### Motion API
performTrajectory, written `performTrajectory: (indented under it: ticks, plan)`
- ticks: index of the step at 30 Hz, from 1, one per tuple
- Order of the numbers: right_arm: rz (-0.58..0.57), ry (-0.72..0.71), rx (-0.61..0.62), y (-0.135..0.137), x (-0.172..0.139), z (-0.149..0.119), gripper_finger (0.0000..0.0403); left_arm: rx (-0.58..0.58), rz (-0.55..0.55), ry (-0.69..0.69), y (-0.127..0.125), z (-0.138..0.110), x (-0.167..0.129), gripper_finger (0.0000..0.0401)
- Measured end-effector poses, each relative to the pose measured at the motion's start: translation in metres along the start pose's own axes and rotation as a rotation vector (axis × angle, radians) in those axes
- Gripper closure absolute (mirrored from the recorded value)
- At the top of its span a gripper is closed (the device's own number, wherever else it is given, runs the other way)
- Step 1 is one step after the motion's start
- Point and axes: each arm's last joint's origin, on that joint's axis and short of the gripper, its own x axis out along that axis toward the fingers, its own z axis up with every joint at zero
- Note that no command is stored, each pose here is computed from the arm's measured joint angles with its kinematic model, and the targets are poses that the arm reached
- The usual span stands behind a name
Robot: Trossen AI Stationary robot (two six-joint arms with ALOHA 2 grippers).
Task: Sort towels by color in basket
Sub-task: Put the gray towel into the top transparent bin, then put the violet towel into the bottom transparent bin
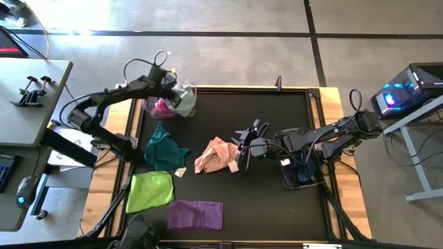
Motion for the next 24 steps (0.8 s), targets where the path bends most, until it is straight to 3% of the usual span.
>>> performTrajectory:
  ticks: [6,13,24]
  plan:
    - [0.0,0.0,0.027,0.0,0.0,0.0,0.0269,0.04,-0.003,-0.097,-0.013,0.02,-0.051,0.0388]
    - [0.007,0.003,0.025,0.002,0.001,-0.001,0.0269,0.098,-0.036,-0.233,-0.039,0.018,-0.108,0.039]
    - [0.036,-0.037,-0.026,0.03,0.038,-0.024,0.0269,0.282,-0.285,-0.383,-0.106,-0.006,-0.15,0.039]
